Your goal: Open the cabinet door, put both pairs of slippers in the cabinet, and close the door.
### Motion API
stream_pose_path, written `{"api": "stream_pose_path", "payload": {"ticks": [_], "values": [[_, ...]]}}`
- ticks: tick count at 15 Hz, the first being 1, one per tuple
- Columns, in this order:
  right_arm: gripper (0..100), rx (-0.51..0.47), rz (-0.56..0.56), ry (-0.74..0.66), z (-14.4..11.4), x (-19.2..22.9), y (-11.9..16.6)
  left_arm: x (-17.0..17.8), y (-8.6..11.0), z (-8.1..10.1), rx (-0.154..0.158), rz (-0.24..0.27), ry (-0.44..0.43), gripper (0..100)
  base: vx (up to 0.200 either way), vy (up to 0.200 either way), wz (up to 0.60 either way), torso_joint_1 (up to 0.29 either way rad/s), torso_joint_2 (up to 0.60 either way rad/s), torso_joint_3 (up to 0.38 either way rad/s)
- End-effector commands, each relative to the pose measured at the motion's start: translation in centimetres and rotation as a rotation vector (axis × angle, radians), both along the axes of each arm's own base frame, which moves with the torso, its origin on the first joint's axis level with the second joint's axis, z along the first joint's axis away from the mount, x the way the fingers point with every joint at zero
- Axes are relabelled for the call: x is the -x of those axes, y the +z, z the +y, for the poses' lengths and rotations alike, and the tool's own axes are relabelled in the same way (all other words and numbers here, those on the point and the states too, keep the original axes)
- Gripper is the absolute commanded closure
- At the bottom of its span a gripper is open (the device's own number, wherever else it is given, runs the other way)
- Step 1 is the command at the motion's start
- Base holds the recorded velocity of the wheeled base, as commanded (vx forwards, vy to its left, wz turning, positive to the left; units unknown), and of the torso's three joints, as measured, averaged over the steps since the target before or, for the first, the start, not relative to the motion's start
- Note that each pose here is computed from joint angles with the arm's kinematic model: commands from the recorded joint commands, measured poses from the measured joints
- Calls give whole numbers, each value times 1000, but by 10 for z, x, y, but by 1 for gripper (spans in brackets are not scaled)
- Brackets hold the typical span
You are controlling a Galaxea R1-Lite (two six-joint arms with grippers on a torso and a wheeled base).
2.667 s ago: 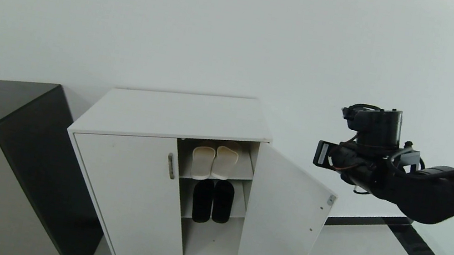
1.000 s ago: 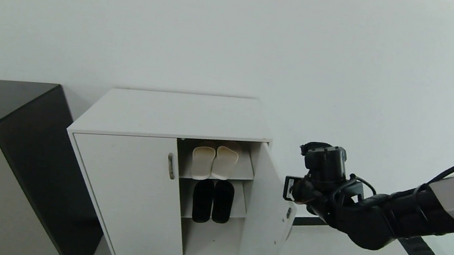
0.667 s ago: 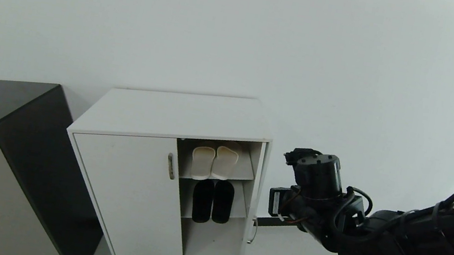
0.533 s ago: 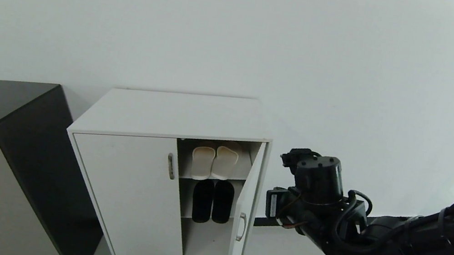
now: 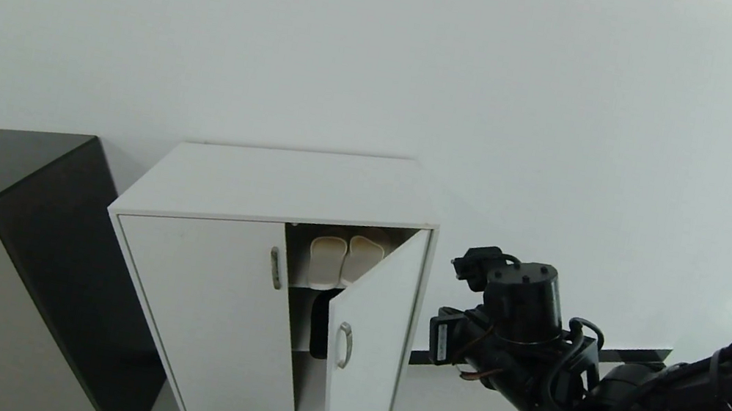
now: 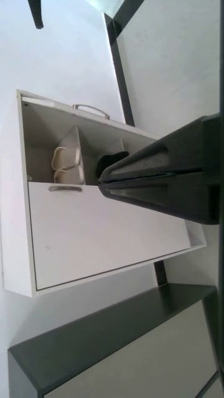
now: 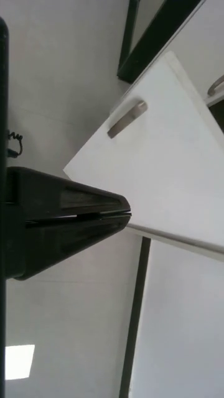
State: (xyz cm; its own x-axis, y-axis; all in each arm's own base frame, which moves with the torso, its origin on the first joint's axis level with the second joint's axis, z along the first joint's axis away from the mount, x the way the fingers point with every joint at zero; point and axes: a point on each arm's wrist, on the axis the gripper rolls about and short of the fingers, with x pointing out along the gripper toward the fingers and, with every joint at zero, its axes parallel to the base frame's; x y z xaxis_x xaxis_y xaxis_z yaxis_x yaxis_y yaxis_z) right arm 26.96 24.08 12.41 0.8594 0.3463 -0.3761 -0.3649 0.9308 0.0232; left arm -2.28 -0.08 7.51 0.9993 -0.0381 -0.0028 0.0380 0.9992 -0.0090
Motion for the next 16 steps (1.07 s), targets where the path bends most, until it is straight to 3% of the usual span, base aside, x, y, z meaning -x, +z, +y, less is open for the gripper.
{"api": "stream_pose_path", "payload": {"ticks": [1, 4, 10, 14, 16], "values": [[100, -6, 1, 8, 0, 1, 0, 0, 0, 0, 0, 0, 0, 100, 0, 0, 0, 0, 0, 0], [100, -11, -29, 30, -1, 2, -2, 0, 0, 0, 0, 0, -2, 100, 0, 0, 0, 0, 0, 0], [100, 5, -23, 33, -1, 2, -6, 0, 0, 0, 2, 0, 0, 100, 0, 0, 600, 3, 4, 1], [100, 3, -4, 63, -5, 3, -12, 0, 0, 0, 0, 0, 0, 100, 0, 0, 0, 0, 0, 0], [100, 66, 12, 45, -18, -6, -24, 0, 0, 0, 0, 0, 0, 100, 0, 0, 0, 0, 0, 0]]}}
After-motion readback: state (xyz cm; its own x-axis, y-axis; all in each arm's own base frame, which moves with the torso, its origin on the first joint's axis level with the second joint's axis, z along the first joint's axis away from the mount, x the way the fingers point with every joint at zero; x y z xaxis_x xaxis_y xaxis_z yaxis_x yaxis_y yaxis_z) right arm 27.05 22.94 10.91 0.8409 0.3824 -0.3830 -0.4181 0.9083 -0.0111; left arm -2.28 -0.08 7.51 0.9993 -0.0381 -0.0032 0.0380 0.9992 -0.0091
